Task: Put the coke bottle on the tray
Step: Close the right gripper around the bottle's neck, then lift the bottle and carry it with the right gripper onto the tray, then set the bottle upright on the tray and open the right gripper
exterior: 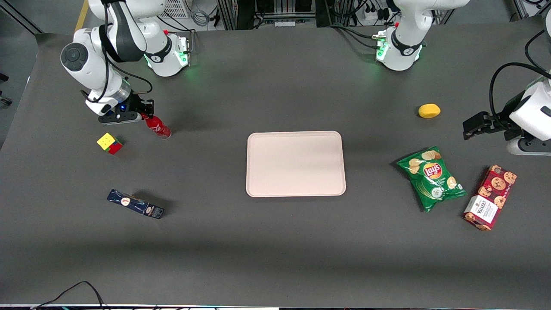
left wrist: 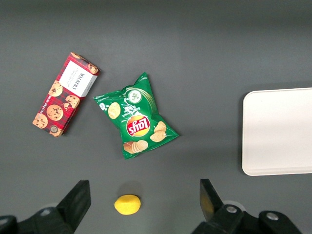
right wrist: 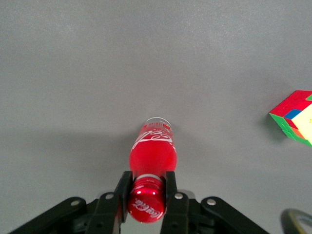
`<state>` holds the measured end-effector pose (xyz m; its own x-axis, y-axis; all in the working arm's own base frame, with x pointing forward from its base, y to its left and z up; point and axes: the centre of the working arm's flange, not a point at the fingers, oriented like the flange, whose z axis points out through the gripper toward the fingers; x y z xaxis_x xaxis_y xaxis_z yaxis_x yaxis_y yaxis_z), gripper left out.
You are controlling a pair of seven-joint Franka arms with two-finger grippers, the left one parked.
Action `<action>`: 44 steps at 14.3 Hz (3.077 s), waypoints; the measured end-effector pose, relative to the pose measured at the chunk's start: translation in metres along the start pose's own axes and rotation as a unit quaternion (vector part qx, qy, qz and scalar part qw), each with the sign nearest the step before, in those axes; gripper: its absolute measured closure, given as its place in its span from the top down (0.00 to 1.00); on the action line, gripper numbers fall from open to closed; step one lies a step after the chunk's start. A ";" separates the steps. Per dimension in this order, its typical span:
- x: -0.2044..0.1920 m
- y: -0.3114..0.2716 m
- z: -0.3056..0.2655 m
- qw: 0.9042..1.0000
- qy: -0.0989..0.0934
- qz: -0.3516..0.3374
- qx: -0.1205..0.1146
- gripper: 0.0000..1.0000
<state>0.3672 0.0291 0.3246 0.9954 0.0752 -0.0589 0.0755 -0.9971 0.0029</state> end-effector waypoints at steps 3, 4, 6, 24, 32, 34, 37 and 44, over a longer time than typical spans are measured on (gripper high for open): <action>0.002 0.000 -0.003 1.000 -0.001 0.000 0.000 0.31; 0.004 0.000 -0.008 1.000 -0.003 0.000 0.000 0.31; 0.016 -0.001 -0.031 1.000 -0.009 -0.001 -0.001 0.31; 0.161 -0.298 -0.226 0.995 -0.027 0.087 0.047 0.31; 0.210 -0.371 -0.111 0.991 -0.022 0.130 0.032 0.31; 0.213 -0.378 -0.086 0.990 -0.021 0.137 0.016 0.31; 0.218 -0.388 -0.057 0.990 -0.022 0.138 0.022 0.31; 0.222 -0.390 -0.033 0.990 -0.027 0.138 0.020 0.31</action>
<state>0.5609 0.4352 0.3435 0.9732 -0.1990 -0.1156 -0.2019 -0.9793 -0.0135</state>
